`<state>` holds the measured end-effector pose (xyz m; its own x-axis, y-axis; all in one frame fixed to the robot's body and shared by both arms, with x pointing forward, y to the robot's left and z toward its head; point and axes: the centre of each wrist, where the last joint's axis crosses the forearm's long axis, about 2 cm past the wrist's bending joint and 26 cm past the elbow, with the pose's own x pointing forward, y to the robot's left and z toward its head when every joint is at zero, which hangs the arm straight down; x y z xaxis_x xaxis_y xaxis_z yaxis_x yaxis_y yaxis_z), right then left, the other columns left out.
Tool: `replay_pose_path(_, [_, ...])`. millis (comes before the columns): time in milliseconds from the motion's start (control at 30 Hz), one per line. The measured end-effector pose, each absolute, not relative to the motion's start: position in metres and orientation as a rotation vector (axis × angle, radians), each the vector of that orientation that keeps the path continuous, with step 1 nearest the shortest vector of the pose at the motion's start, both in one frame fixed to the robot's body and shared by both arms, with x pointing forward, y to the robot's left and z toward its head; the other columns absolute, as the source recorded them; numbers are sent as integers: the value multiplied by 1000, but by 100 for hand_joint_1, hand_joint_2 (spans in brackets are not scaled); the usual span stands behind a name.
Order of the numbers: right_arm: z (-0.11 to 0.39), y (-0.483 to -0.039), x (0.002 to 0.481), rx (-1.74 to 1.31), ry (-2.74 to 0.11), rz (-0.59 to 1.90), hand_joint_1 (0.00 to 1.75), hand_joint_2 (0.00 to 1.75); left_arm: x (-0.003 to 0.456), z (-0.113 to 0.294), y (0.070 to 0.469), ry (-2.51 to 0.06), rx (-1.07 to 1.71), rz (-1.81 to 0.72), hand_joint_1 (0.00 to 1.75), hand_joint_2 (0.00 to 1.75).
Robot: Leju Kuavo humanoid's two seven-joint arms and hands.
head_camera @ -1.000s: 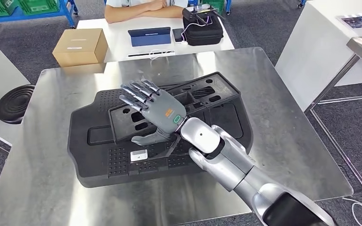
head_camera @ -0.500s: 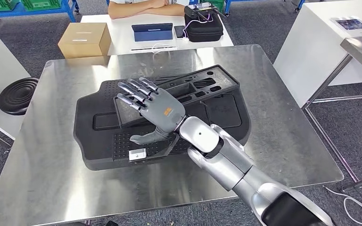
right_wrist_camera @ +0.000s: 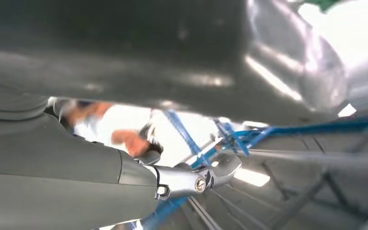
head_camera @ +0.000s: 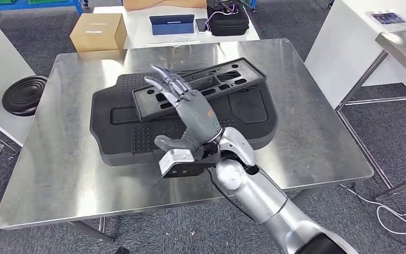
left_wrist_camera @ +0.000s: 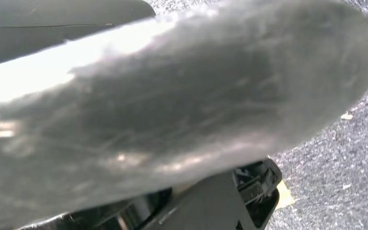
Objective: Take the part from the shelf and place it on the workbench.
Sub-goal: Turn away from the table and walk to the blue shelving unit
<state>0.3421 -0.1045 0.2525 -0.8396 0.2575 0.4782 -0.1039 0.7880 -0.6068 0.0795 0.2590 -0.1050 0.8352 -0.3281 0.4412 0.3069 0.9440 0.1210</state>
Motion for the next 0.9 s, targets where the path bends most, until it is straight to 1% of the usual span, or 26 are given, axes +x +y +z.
replay_pose_path(267, [255, -111, 327, 260, -2417, 463, 0, 0, 77, -106, 261, -472, 49, -332, 0, 0])
replay_pose_path(467, [269, -121, 314, 671, -2380, 149, 0, 0, 81, -105, 260, -482, 49, -334, 0, 0])
replay_pose_path(733, [264, -130, 297, 1069, -2217, -78, 0, 0, 81, -105, 261, -487, 65, -321, 0, 0])
replay_pose_path(900, [265, -127, 283, 1172, -2183, -168, 0, 0, 79, -105, 259, -485, 70, -302, 0, 0])
